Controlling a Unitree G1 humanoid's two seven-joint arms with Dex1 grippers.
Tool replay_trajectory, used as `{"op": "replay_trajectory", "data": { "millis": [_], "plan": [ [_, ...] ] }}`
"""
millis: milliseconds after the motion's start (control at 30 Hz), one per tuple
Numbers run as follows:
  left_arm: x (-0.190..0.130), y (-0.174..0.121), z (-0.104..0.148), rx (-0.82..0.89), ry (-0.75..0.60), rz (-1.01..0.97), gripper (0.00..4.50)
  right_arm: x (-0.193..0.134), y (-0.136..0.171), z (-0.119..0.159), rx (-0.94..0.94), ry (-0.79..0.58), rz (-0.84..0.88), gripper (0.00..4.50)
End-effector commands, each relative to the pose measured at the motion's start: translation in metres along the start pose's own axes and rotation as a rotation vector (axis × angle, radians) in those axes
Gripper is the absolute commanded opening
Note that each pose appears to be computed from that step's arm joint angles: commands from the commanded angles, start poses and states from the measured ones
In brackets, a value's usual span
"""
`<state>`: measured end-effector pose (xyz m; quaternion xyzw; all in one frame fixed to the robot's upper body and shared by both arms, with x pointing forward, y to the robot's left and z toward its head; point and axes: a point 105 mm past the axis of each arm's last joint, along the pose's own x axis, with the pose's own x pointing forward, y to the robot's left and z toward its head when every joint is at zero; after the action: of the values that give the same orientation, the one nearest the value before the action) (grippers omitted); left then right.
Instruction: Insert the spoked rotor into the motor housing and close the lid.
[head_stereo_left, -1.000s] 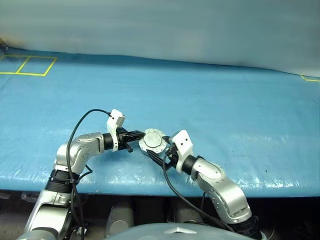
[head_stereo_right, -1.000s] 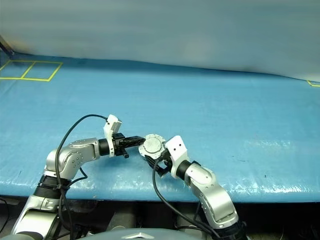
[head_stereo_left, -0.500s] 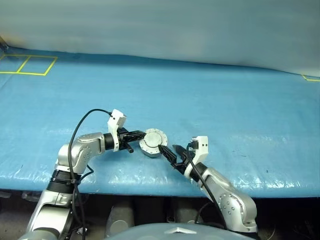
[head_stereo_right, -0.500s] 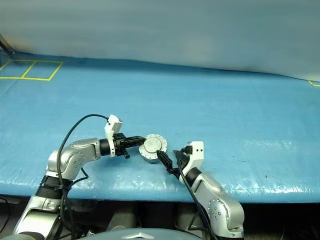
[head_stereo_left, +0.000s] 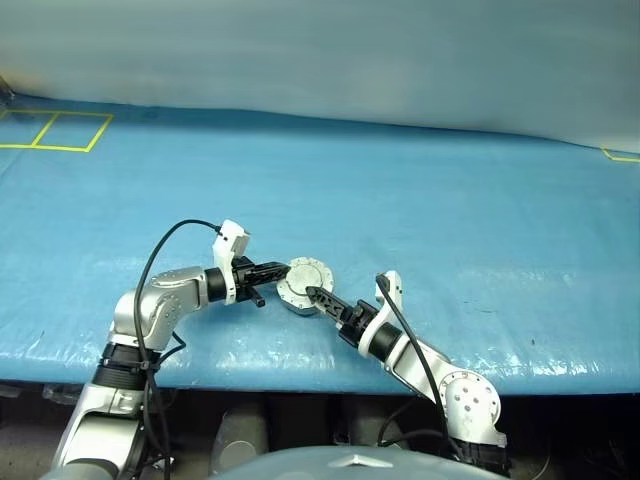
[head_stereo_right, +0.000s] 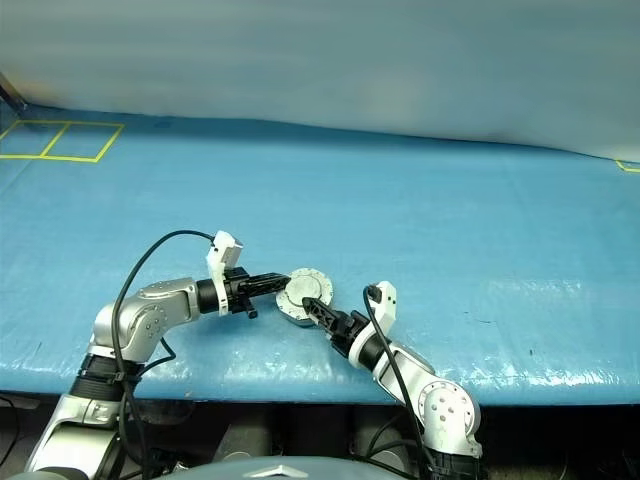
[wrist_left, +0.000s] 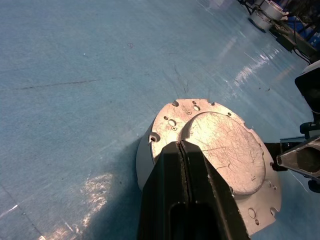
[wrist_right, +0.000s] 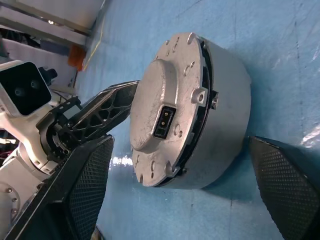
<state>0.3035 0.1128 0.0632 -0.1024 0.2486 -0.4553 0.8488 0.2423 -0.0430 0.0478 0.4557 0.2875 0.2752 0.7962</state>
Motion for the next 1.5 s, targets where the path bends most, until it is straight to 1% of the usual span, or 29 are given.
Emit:
{"op": "replay_trajectory", "data": {
  "millis": [33, 200, 300, 467, 500, 700, 800, 833, 1000, 1100, 1200, 1233, 1267, 1367, 1433, 1500],
  "plan": [
    [0.002, -0.002, -0.012, -0.014, 0.038, -0.003, 0.00, 0.018, 0.032, -0.004, 0.174, -0.030, 0.141, 4.46],
    [0.002, -0.002, -0.012, -0.014, 0.041, 0.000, 0.00, 0.021, 0.028, -0.001, 0.278, -0.054, 0.129, 4.46],
    [0.002, -0.001, -0.013, -0.014, 0.043, 0.004, 0.00, 0.019, 0.025, 0.002, 0.319, -0.068, 0.126, 3.83],
    [0.002, 0.000, -0.013, -0.017, 0.042, 0.007, 0.00, 0.017, 0.023, 0.003, 0.336, -0.074, 0.121, 2.20],
    [0.002, 0.000, -0.013, -0.018, 0.042, 0.008, 0.00, 0.016, 0.023, 0.003, 0.338, -0.074, 0.121, 2.14],
    [0.001, 0.002, -0.012, -0.020, 0.041, 0.015, 0.00, 0.014, 0.020, 0.001, 0.337, -0.057, 0.104, 2.13],
    [0.001, 0.005, -0.009, -0.013, 0.032, 0.027, 0.00, 0.011, 0.019, -0.001, 0.339, -0.045, 0.096, 2.13],
    [0.000, 0.006, -0.004, -0.009, 0.012, 0.032, 0.00, 0.010, 0.018, -0.002, 0.338, -0.040, 0.093, 2.13],
    [-0.012, 0.005, 0.034, -0.031, -0.189, 0.050, 0.00, 0.006, 0.019, 0.003, 0.364, -0.074, 0.103, 2.13],
    [-0.030, 0.004, 0.056, -0.074, -0.331, 0.078, 0.00, 0.003, 0.021, 0.009, 0.389, -0.111, 0.117, 2.12],
    [-0.048, 0.003, 0.066, -0.131, -0.427, 0.112, 0.00, 0.002, 0.021, 0.014, 0.413, -0.139, 0.126, 2.12],
    [-0.056, 0.002, 0.069, -0.162, -0.478, 0.114, 0.00, 0.001, 0.022, 0.016, 0.420, -0.149, 0.131, 2.12],
    [-0.063, 0.000, 0.071, -0.189, -0.515, 0.115, 0.00, 0.000, 0.022, 0.017, 0.426, -0.156, 0.135, 1.96],
    [-0.075, -0.007, 0.059, -0.335, -0.573, 0.114, 0.00, -0.001, 0.024, 0.023, 0.443, -0.183, 0.150, 1.10],
    [-0.073, -0.016, 0.040, -0.390, -0.527, 0.124, 0.00, -0.001, 0.025, 0.027, 0.450, -0.195, 0.159, 1.09],
    [-0.073, -0.020, 0.026, -0.502, -0.554, 0.134, 0.00, 0.000, 0.026, 0.028, 0.444, -0.191, 0.159, 1.09]
  ]
}}
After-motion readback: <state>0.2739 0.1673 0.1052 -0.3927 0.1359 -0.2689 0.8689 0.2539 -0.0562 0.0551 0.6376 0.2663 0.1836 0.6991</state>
